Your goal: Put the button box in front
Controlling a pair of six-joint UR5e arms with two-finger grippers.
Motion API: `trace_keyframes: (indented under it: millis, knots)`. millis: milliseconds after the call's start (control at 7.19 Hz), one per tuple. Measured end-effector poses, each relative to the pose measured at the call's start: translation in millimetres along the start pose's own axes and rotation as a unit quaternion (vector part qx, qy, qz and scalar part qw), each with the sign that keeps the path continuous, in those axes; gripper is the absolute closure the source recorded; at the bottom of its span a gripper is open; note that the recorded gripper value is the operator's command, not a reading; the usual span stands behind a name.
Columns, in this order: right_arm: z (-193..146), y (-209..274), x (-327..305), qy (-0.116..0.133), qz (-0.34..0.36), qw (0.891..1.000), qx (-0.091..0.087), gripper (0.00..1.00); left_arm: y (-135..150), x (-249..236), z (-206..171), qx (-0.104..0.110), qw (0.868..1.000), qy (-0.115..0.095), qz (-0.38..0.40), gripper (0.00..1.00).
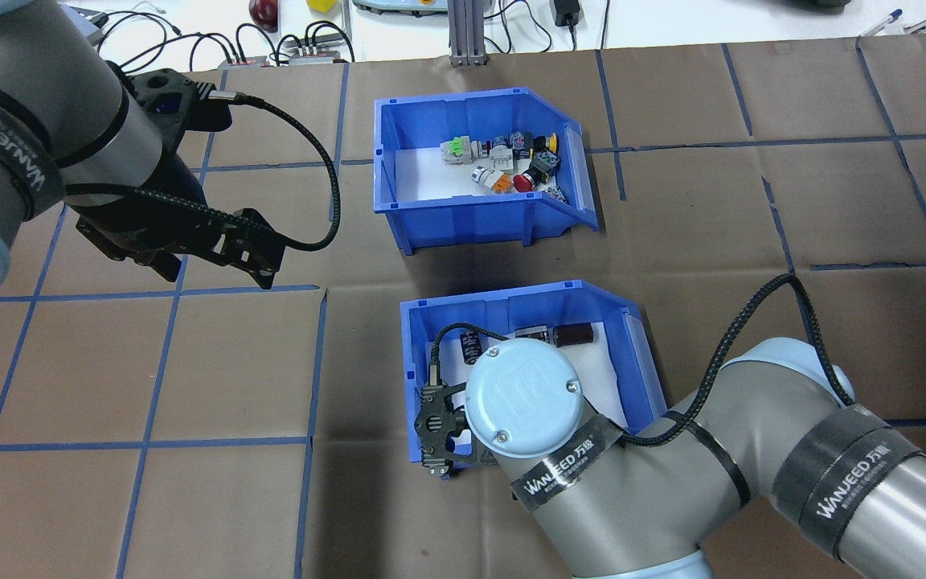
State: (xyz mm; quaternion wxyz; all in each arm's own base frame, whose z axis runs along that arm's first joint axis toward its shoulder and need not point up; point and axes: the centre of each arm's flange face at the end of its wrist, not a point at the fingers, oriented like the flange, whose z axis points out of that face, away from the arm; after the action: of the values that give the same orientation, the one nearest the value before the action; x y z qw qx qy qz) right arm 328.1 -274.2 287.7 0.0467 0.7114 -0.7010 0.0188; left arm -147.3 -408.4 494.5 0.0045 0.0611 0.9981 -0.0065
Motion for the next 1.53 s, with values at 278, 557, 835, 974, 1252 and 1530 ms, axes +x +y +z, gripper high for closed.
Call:
trace_keyframes:
  millis: [278,557,835,974,1252,1530]
  knots:
    - [-12,8,9,0.008,0.014,1.0,0.003,0.0,-8,-1,-2,0.022,1.0,-0.002,-0.007,0.0]
    - [-51,30,27,-0.006,0.043,0.999,-0.007,0.0,-14,-2,-2,0.032,0.999,-0.003,-0.011,0.0]
    - [-84,79,64,-0.029,0.114,0.993,-0.017,0.0,-18,-3,-1,0.037,0.999,-0.004,-0.012,0.0]
    - [-91,109,86,-0.029,0.162,0.986,-0.015,0.0,-19,-3,-1,0.039,0.999,-0.004,-0.012,0.0]
    - [-112,158,126,-0.008,0.29,0.957,-0.001,0.0,-22,-4,-2,0.042,0.999,-0.005,-0.012,0.0]
    - [-139,198,160,-0.011,0.427,0.904,-0.006,0.0,-25,-4,-3,0.042,0.999,-0.005,-0.012,0.0]
